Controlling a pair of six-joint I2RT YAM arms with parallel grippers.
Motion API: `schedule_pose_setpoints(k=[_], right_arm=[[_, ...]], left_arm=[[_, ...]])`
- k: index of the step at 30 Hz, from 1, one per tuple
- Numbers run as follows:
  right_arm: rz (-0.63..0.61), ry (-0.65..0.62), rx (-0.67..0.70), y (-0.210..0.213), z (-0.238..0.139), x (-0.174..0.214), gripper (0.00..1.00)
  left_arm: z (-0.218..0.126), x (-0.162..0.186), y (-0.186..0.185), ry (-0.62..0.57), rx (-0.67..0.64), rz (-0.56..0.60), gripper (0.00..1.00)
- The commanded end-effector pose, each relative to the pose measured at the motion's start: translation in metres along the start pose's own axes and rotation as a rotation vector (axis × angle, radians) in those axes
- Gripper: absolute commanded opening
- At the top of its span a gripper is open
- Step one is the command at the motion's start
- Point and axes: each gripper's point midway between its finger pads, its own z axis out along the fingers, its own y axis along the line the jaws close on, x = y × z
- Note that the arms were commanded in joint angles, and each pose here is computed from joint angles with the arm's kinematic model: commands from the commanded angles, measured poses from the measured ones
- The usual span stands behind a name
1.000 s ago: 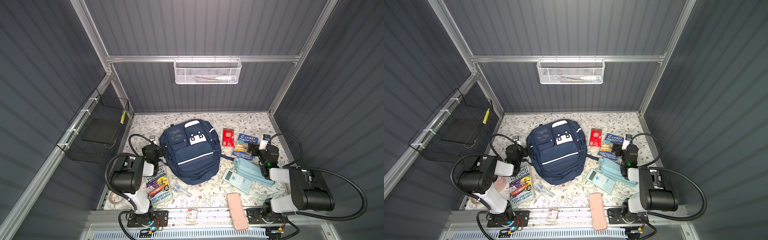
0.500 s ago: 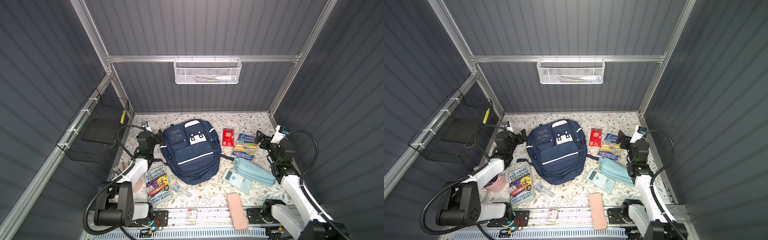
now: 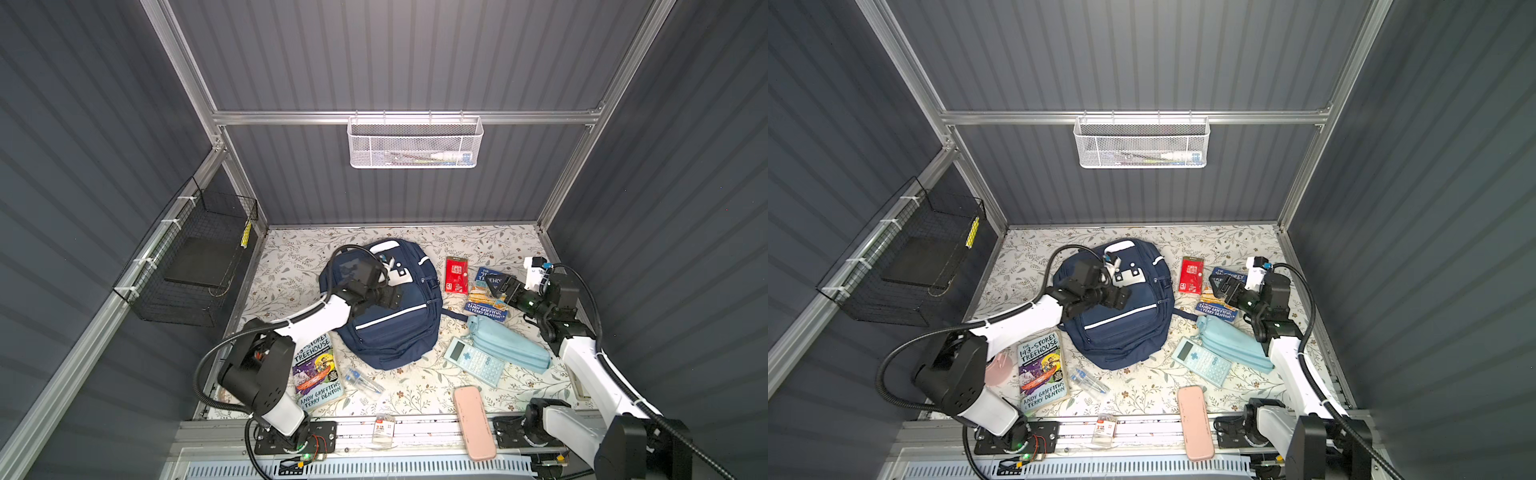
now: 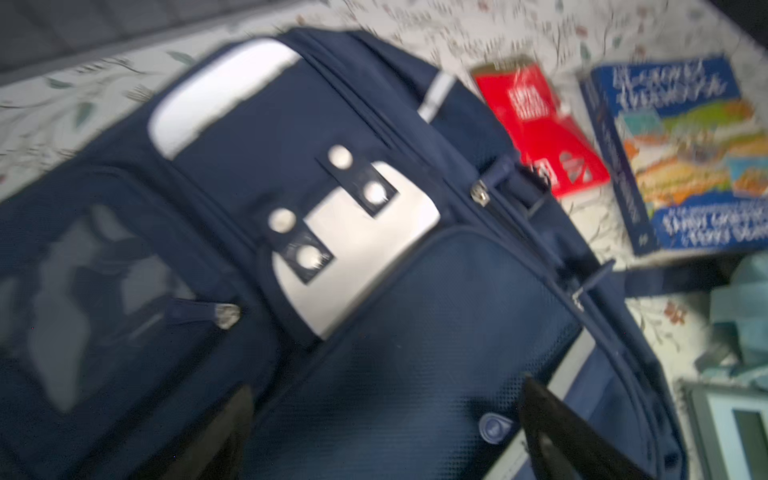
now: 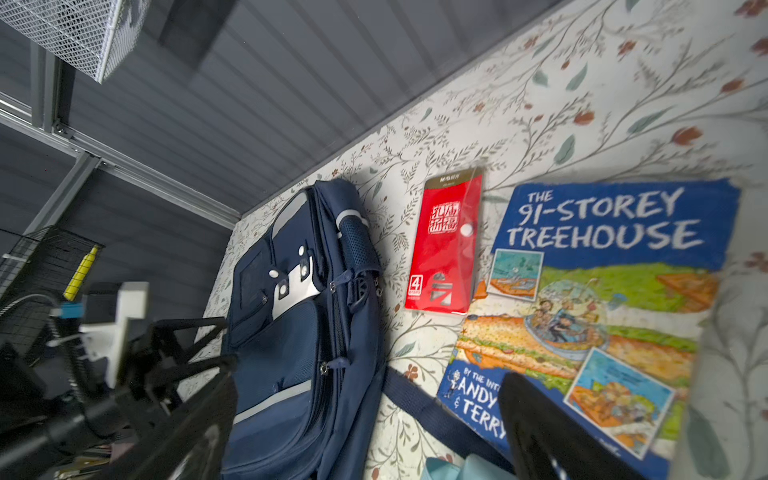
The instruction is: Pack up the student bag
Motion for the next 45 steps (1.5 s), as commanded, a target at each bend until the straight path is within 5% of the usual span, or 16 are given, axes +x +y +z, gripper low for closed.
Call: schedule_pose_setpoints(k=[1, 8, 15, 24, 32, 36, 39, 41, 43, 45], right_arm=[[0.027, 0.035, -0.066, 0.012, 0.001, 0.006, 0.99], [0.062, 0.036, -0.077, 0.019, 0.001, 0.002, 0.99], [-0.126, 0.199, 0.040, 0.054, 0.043, 0.007, 0.99], [-0.162, 0.435, 0.079, 0.083, 0.144, 0.032, 0.98], [-0.109, 0.573, 0.107, 0.067, 0.203, 0.055, 0.92], [-0.099, 0.620, 0.094, 0.065, 0.211, 0.069, 0.83], [-0.082, 0.632, 0.078, 0.062, 0.215, 0.077, 0.73], [-0.070, 0.646, 0.065, 0.060, 0.218, 0.083, 0.62], [-0.060, 0.656, 0.060, 0.058, 0.218, 0.088, 0.39], [-0.050, 0.665, 0.065, 0.056, 0.219, 0.093, 0.32]], left_arm=[[-0.001, 0.009, -0.017, 0.060, -0.023, 0.143, 1.00], [0.012, 0.023, -0.042, 0.124, -0.089, 0.243, 1.00], [-0.016, 0.022, -0.015, 0.061, -0.246, 0.008, 1.00], [-0.049, 0.043, 0.035, 0.023, -0.192, -0.356, 0.98], [-0.027, 0.079, 0.067, 0.055, -0.268, -0.472, 0.98], [-0.002, 0.101, 0.087, 0.092, -0.221, -0.604, 0.97], [0.009, 0.106, 0.099, 0.107, -0.264, -0.576, 0.95], [0.012, 0.102, 0.104, 0.104, -0.284, -0.551, 0.91], [0.016, 0.099, 0.113, 0.102, -0.309, -0.537, 0.86], [0.022, 0.099, 0.123, 0.106, -0.299, -0.562, 0.84]])
